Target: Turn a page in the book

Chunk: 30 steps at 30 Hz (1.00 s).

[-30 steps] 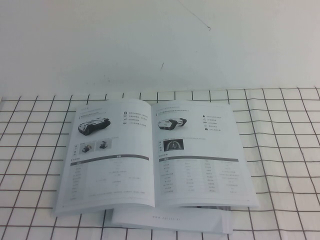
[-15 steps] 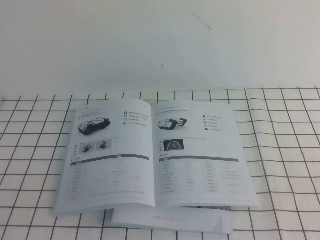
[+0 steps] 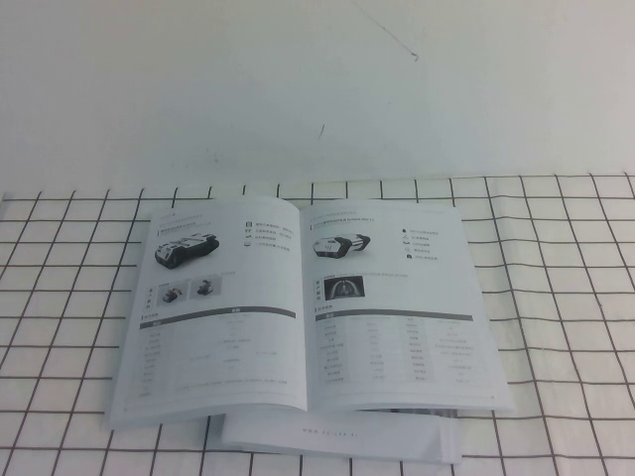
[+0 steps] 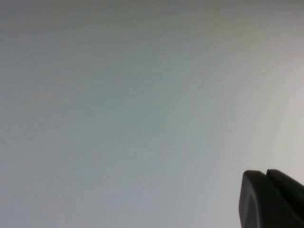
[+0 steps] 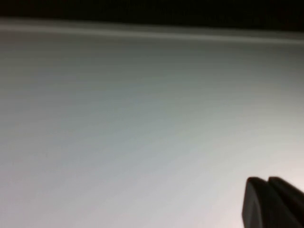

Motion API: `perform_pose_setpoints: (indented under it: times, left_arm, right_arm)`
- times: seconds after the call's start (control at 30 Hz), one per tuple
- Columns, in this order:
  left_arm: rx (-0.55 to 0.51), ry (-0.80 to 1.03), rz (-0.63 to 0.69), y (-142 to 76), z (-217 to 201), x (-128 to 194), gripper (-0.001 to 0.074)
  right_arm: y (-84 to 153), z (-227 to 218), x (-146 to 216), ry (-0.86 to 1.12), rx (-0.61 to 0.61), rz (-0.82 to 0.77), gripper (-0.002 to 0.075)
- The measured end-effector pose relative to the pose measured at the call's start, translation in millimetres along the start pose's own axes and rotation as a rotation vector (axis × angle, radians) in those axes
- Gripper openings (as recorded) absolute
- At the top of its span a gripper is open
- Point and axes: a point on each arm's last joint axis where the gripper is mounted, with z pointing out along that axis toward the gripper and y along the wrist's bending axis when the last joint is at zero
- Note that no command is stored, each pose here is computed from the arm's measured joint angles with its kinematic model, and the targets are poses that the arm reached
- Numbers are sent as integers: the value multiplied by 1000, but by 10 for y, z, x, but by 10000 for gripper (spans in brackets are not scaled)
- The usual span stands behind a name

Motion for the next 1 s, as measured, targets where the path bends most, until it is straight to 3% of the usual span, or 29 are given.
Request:
perform_pose_setpoints:
  times: [0.17,0.3,0.5,0.63,1.0]
  left_arm:
    - [-81,297,38,94,380,171,-2]
    - [-144,578,42,171,594,492,-2]
    - [-295,1019,-109,246,645,1129,-2]
    - [-362,1247,-123,275,619,1443,-2]
    - [-396,1511,-289,208,736,2174,-2]
  right_arm:
    - [75,473,341,278,-72,-140,0]
    - [149,657,877,555,-177,-275,-1]
    - [225,603,1466,920,-351,-370,-1]
    - [279,482,1666,1114,-431,-304,-1]
    - [444,-91,2660,1583,-476,-12,-1]
